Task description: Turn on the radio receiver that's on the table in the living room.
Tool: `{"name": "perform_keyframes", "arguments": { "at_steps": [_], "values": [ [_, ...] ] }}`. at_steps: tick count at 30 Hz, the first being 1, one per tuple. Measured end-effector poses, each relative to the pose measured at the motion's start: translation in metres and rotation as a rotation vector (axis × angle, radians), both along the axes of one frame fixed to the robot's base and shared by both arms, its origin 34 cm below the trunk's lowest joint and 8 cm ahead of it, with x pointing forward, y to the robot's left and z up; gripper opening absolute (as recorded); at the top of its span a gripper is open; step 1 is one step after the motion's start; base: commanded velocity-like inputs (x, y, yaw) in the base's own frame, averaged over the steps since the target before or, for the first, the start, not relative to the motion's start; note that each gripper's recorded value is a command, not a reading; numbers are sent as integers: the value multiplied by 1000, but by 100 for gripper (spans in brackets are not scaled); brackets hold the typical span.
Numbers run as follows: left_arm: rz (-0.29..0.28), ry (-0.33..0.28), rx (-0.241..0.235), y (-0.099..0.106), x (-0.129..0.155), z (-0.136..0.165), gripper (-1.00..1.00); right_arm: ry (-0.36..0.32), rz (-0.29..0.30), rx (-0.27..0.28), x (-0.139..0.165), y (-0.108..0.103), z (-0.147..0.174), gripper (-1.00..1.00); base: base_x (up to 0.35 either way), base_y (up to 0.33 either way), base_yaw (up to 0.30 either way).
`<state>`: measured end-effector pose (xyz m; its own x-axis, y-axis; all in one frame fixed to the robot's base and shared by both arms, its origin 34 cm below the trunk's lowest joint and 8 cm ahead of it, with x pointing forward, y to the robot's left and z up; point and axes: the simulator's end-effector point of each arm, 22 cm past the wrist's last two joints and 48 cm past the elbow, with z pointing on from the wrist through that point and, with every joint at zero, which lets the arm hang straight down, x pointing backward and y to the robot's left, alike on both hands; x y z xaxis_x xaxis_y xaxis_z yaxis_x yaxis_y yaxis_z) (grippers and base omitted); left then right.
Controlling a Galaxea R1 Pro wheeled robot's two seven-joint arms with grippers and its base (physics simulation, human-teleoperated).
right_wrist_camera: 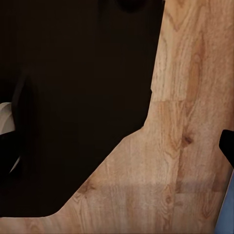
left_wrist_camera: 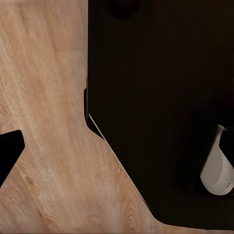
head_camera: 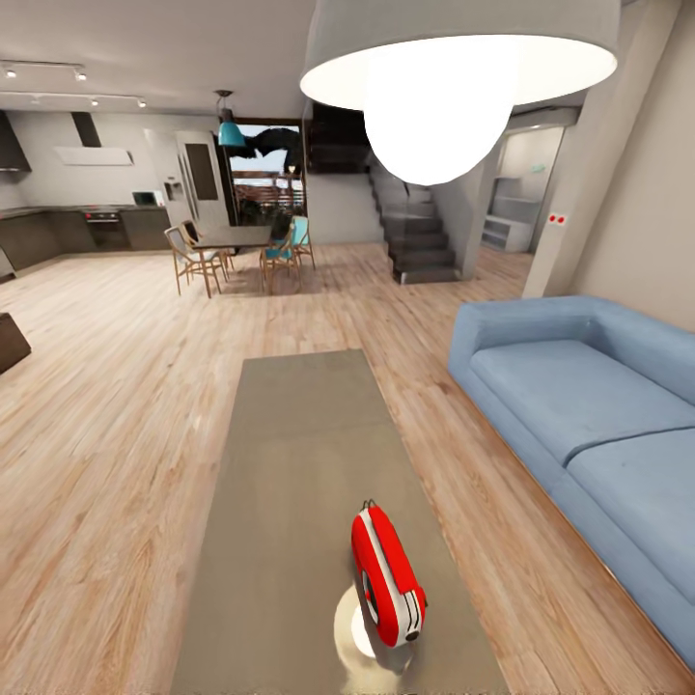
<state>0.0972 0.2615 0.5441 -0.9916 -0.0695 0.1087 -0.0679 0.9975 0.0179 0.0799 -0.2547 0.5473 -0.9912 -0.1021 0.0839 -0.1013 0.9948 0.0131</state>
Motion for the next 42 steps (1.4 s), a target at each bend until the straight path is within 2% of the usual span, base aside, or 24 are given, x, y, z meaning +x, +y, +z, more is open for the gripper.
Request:
{"name": "perform_keyframes", "arguments": {
  "at_steps": [42],
  "values": [
    [0, 67, 0, 0, -26, 3, 100, 67, 0, 0, -26, 0, 5, 100, 0, 0, 0]
  ]
}}
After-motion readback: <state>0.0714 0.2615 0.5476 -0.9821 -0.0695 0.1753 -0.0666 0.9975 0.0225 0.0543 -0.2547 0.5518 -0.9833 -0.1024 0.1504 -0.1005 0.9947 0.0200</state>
